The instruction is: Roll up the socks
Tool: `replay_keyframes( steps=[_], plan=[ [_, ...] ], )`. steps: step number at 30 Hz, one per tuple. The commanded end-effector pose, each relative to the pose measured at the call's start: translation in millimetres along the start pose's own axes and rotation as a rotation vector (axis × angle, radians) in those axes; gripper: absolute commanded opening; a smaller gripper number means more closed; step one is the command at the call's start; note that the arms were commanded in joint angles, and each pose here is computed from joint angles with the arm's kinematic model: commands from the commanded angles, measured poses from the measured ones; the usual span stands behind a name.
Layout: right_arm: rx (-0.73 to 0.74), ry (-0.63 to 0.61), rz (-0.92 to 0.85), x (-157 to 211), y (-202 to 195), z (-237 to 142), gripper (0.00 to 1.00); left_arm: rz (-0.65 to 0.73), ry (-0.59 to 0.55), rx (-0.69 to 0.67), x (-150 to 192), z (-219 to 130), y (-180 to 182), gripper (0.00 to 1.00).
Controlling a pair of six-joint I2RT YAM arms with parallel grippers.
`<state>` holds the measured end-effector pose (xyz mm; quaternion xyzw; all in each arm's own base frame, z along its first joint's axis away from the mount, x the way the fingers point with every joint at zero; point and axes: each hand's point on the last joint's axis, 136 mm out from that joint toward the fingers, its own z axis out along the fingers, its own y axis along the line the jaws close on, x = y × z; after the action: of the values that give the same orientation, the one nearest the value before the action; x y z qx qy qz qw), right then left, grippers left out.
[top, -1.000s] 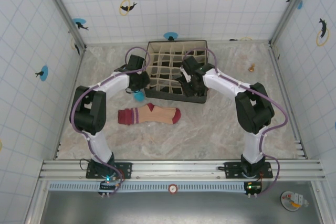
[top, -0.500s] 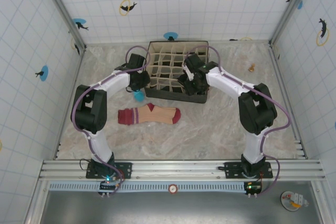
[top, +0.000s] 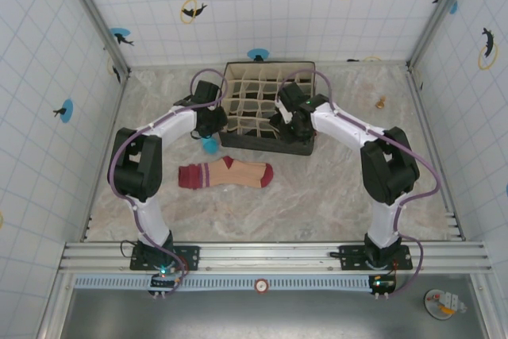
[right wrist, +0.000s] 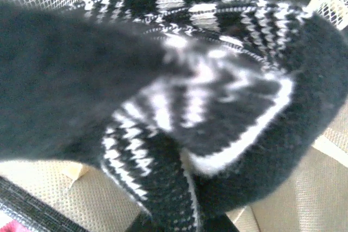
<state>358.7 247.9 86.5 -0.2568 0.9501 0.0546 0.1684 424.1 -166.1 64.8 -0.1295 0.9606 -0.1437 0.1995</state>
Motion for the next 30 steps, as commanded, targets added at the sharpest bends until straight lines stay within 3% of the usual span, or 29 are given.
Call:
replay_keyframes(
  steps=[1, 7, 9, 10, 13, 16, 22, 27, 30],
  plan=[
    [0.004, 0.041, 0.004, 20.2, 5.1, 6.8, 0.0, -0.068, 0.065, -0.025, 10.6, 11.1, 7.7, 0.0],
    [0.077, -0.01, 0.003, 29.0, -5.3, 32.3, 0.05, -0.092, 0.081, -0.009, 13.5, 11.8, 5.4, 0.0],
    [0.128, 0.0, -0.002, 33.2, -16.3, 38.5, 0.14, -0.102, 0.079, -0.01, 12.0, 11.2, 4.9, 0.0],
    [0.138, 0.008, 0.0, 34.5, -20.3, 39.6, 0.23, -0.102, 0.082, -0.01, 11.5, 11.0, 4.4, 0.0],
    [0.097, -0.005, 0.023, 30.9, -22.2, 31.6, 0.4, -0.098, 0.085, -0.009, 9.4, 9.9, 2.0, 0.0],
    [0.016, -0.03, 0.05, 21.6, -18.7, 15.1, 0.5, -0.094, 0.082, -0.009, 7.2, 8.6, 0.9, 0.0],
    [-0.094, -0.032, 0.034, 11.6, -6.7, -9.3, 0.62, -0.094, 0.095, -0.008, 9.9, 11.3, 1.1, 0.0],
    [-0.126, 0.01, 0.046, 16.6, -5.2, -18.4, 0.75, -0.094, 0.104, -0.013, 10.2, 12.3, 1.4, 0.0],
    [-0.107, 0.007, 0.067, 17.2, -10.7, -25.1, 0.78, -0.091, 0.109, -0.012, 9.7, 12.6, 0.2, 0.0]
  ],
)
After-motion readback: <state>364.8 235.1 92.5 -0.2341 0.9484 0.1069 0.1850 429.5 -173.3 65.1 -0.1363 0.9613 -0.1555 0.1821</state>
